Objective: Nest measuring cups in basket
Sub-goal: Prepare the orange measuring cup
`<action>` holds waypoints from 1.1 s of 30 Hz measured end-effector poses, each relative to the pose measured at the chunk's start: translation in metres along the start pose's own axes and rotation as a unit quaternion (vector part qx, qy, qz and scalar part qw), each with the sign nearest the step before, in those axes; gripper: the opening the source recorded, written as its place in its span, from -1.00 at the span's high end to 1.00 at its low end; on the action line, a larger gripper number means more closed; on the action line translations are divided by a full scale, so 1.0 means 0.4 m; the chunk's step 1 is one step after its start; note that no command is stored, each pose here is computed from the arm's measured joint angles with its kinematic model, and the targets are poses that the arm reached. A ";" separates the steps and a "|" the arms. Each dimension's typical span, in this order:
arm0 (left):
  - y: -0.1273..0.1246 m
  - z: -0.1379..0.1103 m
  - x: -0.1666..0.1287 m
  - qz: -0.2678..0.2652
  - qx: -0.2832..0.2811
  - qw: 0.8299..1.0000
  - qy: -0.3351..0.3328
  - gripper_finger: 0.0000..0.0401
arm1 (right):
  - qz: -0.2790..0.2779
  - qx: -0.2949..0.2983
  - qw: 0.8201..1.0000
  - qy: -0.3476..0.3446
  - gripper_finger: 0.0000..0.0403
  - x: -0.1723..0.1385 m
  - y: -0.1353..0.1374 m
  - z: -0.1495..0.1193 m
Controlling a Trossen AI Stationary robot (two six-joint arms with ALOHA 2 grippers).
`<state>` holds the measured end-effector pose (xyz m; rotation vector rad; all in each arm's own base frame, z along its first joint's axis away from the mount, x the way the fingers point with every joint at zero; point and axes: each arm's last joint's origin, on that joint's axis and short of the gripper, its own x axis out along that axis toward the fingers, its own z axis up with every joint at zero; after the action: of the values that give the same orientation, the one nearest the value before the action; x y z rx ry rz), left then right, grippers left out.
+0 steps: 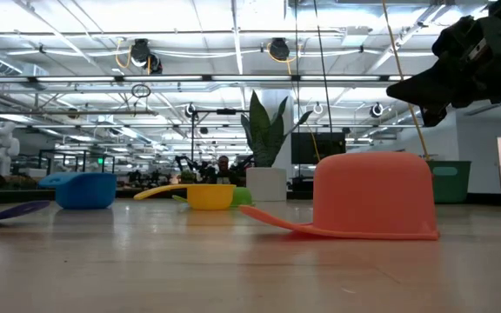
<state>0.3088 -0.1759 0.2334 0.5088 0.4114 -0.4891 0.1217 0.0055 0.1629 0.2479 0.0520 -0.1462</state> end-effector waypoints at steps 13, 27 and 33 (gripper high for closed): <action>-0.007 0.009 0.164 -0.044 0.057 0.988 0.137 0.20 | 0.001 0.018 1.000 0.007 1.00 0.000 0.000 -0.003; -0.028 -0.106 0.278 -0.032 0.091 0.961 0.261 0.20 | -0.006 0.027 0.999 0.030 1.00 0.004 -0.003 -0.015; -0.035 -0.129 0.287 -0.017 0.129 0.946 0.297 0.20 | -0.009 0.025 0.999 0.039 1.00 0.007 -0.003 -0.020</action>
<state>0.3809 -0.1968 0.1316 0.9087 0.9423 -0.4181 0.1240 0.0059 0.1547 0.3021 0.1287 -0.1556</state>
